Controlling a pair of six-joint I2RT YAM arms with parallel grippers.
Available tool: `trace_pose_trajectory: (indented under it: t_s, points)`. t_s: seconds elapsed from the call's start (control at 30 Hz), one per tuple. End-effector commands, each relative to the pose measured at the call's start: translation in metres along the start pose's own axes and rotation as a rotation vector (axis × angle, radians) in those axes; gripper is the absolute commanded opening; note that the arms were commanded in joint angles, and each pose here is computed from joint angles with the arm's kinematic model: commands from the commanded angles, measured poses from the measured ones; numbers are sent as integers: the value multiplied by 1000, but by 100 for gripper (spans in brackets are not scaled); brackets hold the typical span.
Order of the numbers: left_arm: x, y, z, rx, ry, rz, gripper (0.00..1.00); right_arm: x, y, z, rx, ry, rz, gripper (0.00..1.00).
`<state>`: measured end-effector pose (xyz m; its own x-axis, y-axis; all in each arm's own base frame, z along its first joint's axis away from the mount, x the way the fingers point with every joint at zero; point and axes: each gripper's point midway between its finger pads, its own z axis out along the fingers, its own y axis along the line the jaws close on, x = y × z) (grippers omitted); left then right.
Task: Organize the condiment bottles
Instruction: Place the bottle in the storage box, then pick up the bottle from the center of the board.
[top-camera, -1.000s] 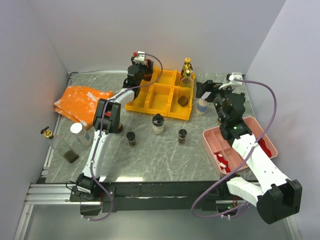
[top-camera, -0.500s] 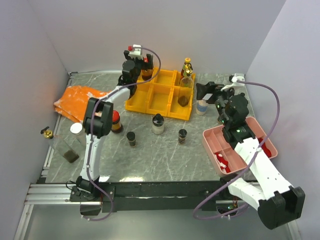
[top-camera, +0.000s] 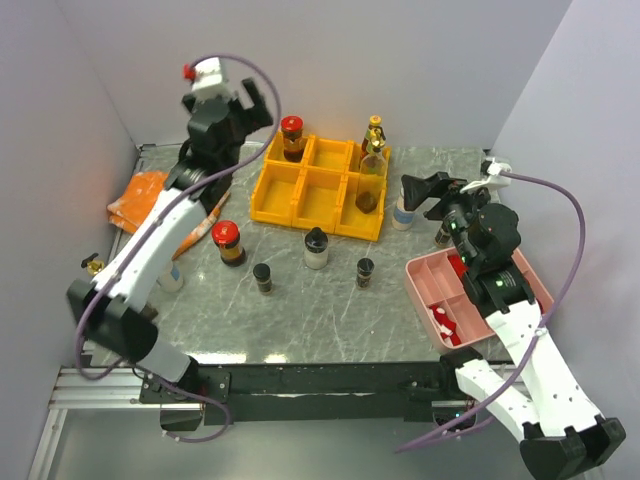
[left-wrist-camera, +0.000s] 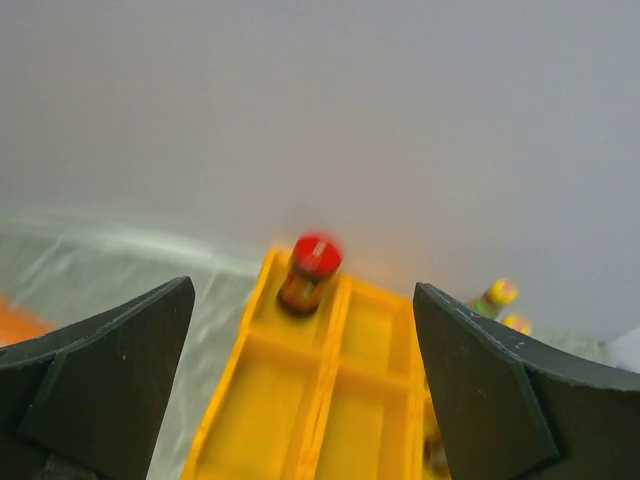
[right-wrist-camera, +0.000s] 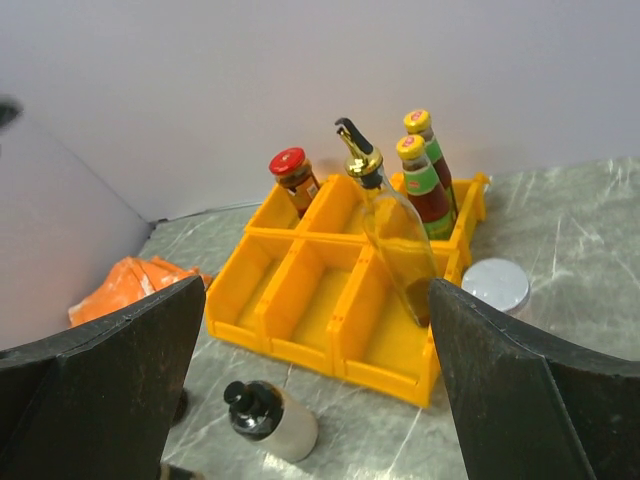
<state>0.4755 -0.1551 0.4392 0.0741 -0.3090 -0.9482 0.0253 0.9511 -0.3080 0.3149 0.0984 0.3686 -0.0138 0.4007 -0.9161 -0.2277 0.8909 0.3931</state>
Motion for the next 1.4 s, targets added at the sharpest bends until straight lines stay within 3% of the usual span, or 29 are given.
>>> trace_pose_trajectory:
  t_s: [0.0,0.17,0.37,0.63,0.8,1.0,1.37]
  points:
    - [78,67,-62,-223,268,-30,96,-13,10,-12,-10,10,59,100]
    - [133,93,-116,-220,343,-52,97,4,29,-20,-145,41,90,100]
    - [160,113,-144,-290,262,-12,96,11,42,-28,-232,57,109,100]
    - [193,138,-158,-382,228,18,97,11,37,-30,-210,50,75,100]
    - [193,145,-164,-431,168,30,97,14,36,-28,-212,53,72,100]
    - [205,140,-165,-334,142,2,98,21,35,-24,-211,73,72,100]
    - [229,137,-152,-347,176,51,99,21,34,-27,-212,64,69,100]
